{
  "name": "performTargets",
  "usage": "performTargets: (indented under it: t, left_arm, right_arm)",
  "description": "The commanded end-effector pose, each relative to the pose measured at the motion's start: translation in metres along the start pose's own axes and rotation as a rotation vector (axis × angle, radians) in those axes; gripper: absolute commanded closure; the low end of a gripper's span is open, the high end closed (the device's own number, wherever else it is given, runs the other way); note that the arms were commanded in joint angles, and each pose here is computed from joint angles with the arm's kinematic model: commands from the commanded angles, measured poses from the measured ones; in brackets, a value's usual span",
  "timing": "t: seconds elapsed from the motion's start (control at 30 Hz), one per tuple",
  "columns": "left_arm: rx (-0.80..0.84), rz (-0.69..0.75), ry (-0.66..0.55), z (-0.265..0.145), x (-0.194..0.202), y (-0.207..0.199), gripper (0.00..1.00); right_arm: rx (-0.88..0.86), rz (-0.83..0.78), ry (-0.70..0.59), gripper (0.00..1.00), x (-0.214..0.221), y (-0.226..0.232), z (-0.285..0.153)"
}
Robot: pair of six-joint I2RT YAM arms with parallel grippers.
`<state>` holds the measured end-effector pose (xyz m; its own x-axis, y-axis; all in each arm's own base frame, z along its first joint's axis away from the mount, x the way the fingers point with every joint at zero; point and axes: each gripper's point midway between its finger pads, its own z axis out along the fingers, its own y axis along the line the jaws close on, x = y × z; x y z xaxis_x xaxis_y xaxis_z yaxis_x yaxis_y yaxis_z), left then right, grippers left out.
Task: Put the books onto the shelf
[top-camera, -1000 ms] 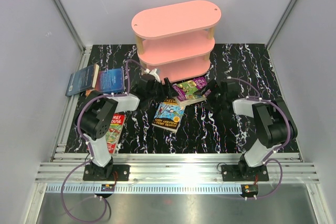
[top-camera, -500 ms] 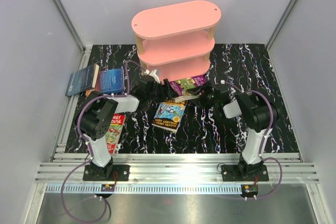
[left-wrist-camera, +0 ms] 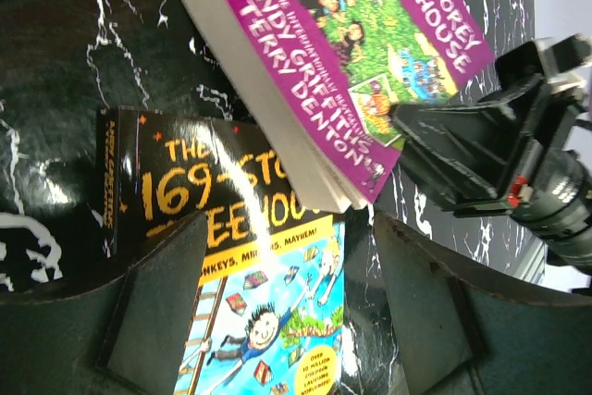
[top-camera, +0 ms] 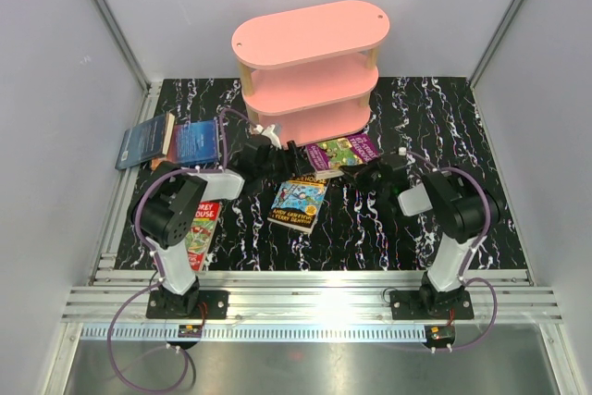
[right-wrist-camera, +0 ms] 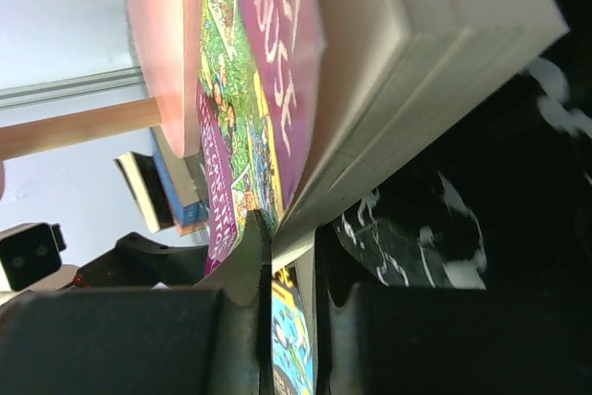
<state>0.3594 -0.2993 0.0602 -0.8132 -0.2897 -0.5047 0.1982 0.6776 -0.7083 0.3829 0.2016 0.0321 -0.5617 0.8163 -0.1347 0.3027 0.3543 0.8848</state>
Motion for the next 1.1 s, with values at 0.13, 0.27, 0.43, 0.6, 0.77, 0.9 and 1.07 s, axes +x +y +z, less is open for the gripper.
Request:
performTargets:
  t: [0.13, 0.27, 0.43, 0.6, 0.77, 0.9, 1.07]
  left_arm:
    - [0.009, 0.029, -0.015, -0.018, -0.001, -0.008, 0.24]
    - [0.025, 0.026, -0.025, -0.020, -0.004, -0.012, 0.24]
    - [0.076, 0.021, -0.053, -0.026, -0.010, -0.026, 0.24]
    - [0.146, 0.036, -0.106, -0.044, -0.021, -0.046, 0.24]
    - [0.172, 0.054, -0.140, -0.068, -0.020, -0.054, 0.24]
    - [0.153, 0.060, -0.140, -0.080, -0.010, -0.047, 0.24]
    - [0.133, 0.058, -0.137, -0.090, 0.004, -0.036, 0.24]
  right_arm:
    - [0.058, -0.203, -0.088, 1.00, -0.016, 0.025, -0.049]
    - [0.063, -0.293, -0.137, 1.00, -0.025, 0.053, -0.088]
    - [-0.058, -0.380, -0.157, 1.00, -0.023, 0.099, -0.135]
    - [-0.281, -0.437, -0.061, 1.00, 0.003, 0.137, -0.158]
    - [-0.470, -0.453, -0.055, 1.00, 0.005, 0.191, -0.165]
    - [-0.498, -0.430, -0.046, 1.00, -0.003, 0.216, -0.142]
    - [-0.631, -0.411, -0.038, 1.00, -0.012, 0.269, -0.124]
